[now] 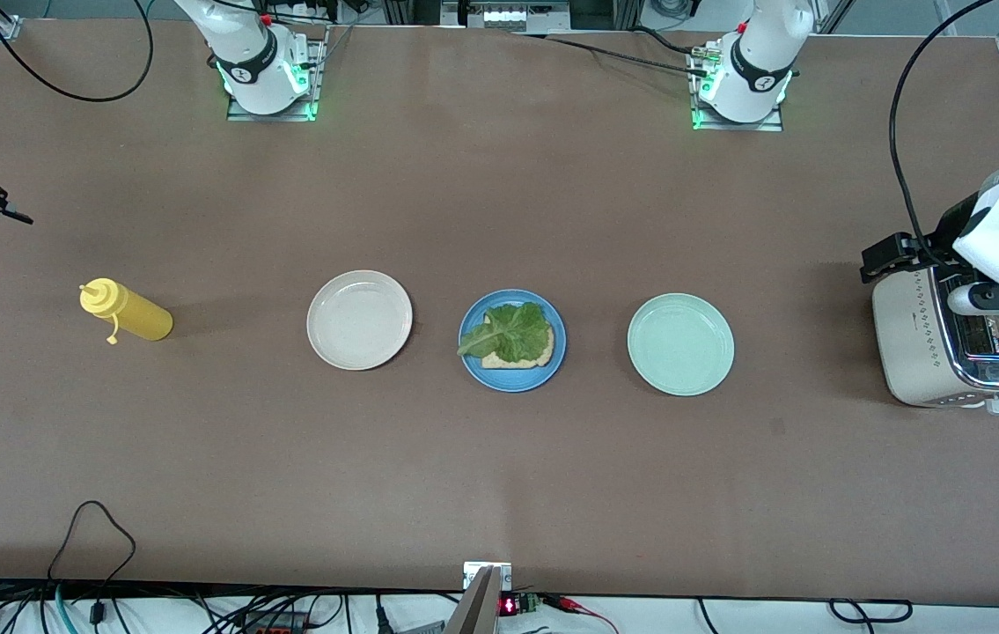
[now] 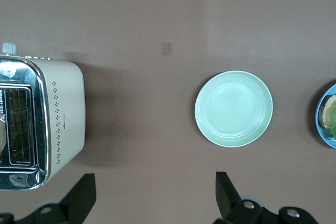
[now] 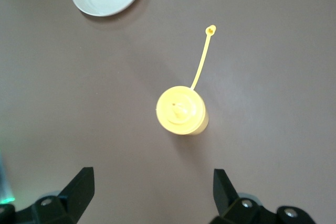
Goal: Make sandwich in blue plate with both arms
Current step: 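Move the right gripper back toward the yellow bottle, then grasp the yellow squeeze bottle with the right gripper and lift it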
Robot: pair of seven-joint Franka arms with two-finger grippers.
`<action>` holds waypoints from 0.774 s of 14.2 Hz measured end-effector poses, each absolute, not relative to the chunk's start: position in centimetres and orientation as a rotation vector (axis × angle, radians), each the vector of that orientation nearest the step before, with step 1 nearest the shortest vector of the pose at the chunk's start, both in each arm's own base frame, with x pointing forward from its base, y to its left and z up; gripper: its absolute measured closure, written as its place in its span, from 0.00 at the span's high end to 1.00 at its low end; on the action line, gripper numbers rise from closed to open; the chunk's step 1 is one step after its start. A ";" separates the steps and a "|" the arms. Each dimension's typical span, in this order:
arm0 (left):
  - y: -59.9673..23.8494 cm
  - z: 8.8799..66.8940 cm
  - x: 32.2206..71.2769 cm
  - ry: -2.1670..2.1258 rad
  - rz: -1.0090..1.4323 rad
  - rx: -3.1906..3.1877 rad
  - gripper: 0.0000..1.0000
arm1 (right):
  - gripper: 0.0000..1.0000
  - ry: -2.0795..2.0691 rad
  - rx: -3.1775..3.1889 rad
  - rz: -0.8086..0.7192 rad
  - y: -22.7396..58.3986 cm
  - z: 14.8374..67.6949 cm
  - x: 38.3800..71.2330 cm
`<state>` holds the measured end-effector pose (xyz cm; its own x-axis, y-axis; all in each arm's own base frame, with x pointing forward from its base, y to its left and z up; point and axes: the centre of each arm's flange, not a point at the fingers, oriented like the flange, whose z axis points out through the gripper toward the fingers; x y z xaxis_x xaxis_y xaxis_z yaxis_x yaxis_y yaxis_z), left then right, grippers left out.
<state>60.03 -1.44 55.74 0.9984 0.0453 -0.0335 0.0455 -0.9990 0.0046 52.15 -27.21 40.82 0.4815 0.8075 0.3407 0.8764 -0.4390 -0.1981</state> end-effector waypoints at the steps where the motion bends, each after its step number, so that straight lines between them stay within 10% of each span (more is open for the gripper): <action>1: -1.5 55.8 60.1 0.070 -0.048 3.135 1.00 | 1.00 -1.440 -2.322 -0.344 -28.6 38.8 51.8; 11: -1.4 55.8 60.1 0.062 -0.048 3.148 1.00 | 1.00 -1.524 -1.895 -0.727 -31.6 25.9 51.6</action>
<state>60.14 -1.41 55.75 0.9987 0.0397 -0.0306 0.0395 -0.9992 -0.0077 51.64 -31.64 25.90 0.1925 0.6548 0.7309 0.9801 -0.1657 -0.1097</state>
